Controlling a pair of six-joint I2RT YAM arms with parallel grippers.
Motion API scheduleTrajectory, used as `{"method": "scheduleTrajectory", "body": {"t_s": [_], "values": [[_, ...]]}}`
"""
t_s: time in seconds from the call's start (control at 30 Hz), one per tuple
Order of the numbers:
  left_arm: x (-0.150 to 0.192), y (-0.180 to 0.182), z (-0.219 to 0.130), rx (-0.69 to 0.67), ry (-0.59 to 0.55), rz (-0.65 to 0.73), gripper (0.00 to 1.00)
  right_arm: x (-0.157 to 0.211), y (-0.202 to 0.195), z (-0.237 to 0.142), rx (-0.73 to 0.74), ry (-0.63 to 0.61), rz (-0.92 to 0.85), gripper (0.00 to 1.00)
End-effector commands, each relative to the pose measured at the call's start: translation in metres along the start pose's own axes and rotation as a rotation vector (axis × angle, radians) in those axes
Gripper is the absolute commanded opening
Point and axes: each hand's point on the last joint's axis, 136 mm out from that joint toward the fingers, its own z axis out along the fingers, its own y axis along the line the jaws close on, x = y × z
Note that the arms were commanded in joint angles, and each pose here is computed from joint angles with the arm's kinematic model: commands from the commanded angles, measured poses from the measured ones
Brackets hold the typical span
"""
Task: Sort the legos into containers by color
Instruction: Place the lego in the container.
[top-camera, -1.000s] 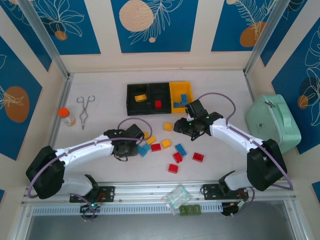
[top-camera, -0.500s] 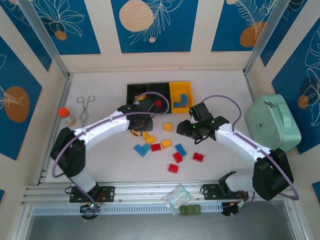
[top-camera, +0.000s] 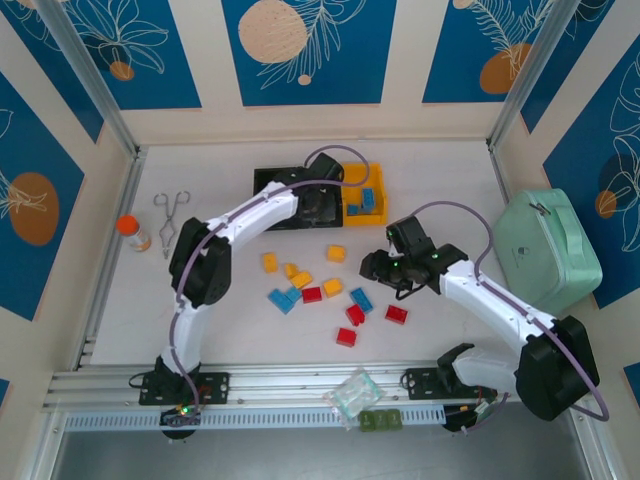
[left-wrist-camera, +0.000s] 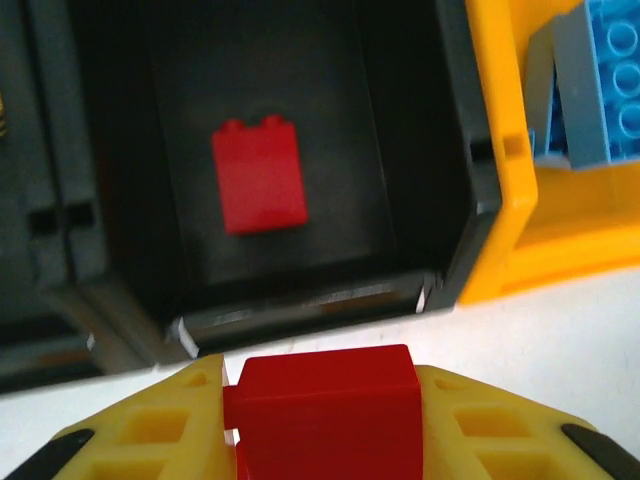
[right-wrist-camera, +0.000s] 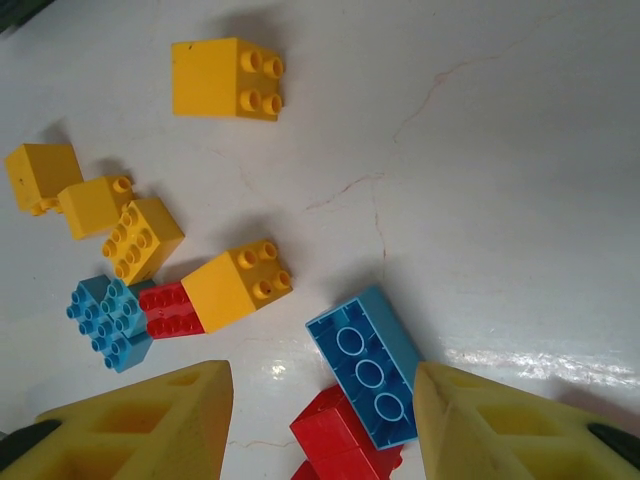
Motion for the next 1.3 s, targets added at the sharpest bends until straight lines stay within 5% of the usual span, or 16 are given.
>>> {"method": "scheduleTrajectory", "body": {"t_s": [0.0,0.17,0.3,0.47,0.73,1.27], "values": [[-0.006,0.002,0.012,0.004,0.038,0.016,0.30,0.005,-0.009,-0.003,0.026,0.001,0.024,0.51],[-0.016,0.000,0.031,0.005,0.034,0.015,0.32,0.006,-0.012,-0.005,0.035,-0.002,0.028,0.51],[-0.022,-0.005,0.035,0.022,0.027,0.022,0.44,0.007,-0.013,-0.006,0.040,0.000,0.032,0.51],[-0.029,-0.006,0.018,0.029,-0.008,0.026,0.57,0.007,-0.014,-0.004,0.043,-0.001,0.038,0.51],[-0.027,-0.015,-0.024,0.117,-0.069,0.039,0.62,0.004,-0.009,-0.002,0.043,0.001,0.030,0.51],[0.069,-0.033,-0.044,0.277,0.049,0.203,0.67,0.000,-0.006,-0.017,0.011,-0.032,-0.060,0.58]]}}
